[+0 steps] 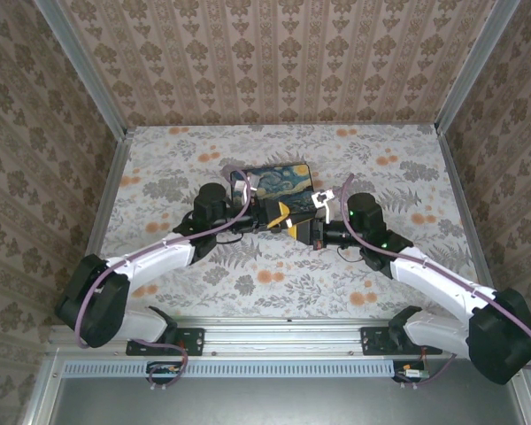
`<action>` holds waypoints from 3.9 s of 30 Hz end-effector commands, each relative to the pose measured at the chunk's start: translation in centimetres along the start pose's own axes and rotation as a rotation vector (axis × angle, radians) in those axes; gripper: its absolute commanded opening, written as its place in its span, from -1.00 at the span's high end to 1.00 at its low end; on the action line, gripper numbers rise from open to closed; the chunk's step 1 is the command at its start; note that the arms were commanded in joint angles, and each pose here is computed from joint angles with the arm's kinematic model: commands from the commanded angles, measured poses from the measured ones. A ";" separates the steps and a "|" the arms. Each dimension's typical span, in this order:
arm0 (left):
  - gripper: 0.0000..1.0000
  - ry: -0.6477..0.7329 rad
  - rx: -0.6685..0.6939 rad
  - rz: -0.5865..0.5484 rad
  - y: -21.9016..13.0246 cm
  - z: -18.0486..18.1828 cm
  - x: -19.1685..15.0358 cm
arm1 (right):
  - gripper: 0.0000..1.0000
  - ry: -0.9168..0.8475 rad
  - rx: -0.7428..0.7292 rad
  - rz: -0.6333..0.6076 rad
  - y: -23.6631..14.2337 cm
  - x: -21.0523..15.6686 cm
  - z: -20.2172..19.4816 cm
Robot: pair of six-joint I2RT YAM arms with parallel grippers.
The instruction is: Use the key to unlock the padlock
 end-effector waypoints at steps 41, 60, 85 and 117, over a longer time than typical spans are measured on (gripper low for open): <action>0.59 0.051 0.026 0.024 -0.9 0.6 -1.0 | 0.99 -0.014 0.007 -0.044 -0.3 1.3 0.1; 0.94 0.068 0.015 0.059 -0.2 0.3 -1.9 | 0.97 -0.018 0.020 -0.052 0.0 1.8 0.3; 1.00 0.134 0.007 0.036 -1.1 -1.7 -1.2 | 0.18 -0.055 0.075 -0.099 -0.8 4.0 1.4; 1.00 0.124 -0.108 -0.181 -3.5 -3.4 1.9 | 0.26 0.251 0.143 -0.222 0.7 5.5 0.8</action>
Point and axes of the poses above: each hand's point on the last joint's axis, 136 mm out from that joint toward the fingers, its own y axis out along the fingers, its own z axis along the line the jaws close on, x = y × z, the point moved 2 cm from there along -y, back along the fingers, and after that the axes turned 6 degrees about -y, right-handed, at the moved point
